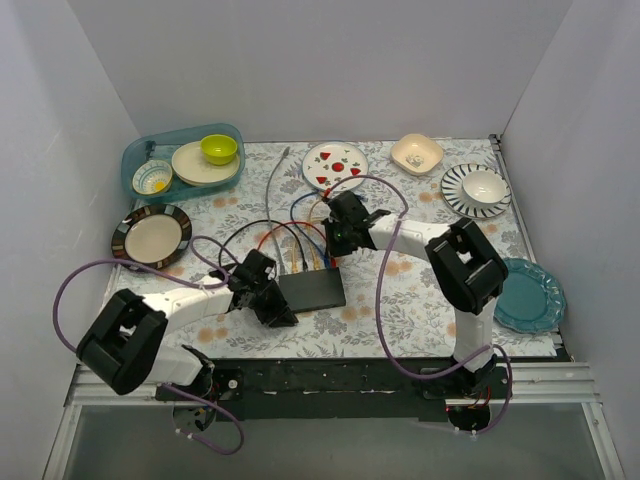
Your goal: Pull the plug from the switch port
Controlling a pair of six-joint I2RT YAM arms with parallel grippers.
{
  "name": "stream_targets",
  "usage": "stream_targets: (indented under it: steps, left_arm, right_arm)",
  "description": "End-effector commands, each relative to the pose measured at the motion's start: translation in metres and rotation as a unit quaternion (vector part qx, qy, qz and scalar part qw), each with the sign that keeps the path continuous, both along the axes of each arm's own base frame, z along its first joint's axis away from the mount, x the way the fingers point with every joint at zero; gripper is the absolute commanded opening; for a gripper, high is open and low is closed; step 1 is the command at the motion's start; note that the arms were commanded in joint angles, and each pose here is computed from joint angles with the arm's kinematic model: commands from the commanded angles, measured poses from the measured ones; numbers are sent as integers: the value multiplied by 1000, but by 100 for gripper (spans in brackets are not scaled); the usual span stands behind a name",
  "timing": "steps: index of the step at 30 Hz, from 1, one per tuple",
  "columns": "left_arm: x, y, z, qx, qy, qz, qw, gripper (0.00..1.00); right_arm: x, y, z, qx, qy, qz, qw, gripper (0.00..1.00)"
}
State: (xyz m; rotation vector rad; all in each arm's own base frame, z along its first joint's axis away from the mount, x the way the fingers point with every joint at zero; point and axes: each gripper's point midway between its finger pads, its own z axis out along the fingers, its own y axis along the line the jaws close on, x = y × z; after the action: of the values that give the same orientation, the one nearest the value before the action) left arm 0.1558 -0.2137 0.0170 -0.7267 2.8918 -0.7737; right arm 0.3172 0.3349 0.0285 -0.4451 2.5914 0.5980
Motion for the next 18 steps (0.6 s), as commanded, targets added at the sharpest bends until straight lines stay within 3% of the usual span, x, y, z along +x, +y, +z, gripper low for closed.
stream_targets:
  steps: [1, 11, 18]
  left_arm:
    - [17, 8, -25, 59, -6, 4, 998, 18]
    - [66, -2, -23, 111, -7, 16, 994, 21]
    - [97, 21, 2, 147, -28, 84, 985, 25]
  right_arm:
    - [-53, -15, -1, 2, 51, 17, 999, 1]
    - [-109, -23, 12, 22, 65, 27, 997, 1]
    - [-142, 0, 18, 55, 93, 71, 992, 1]
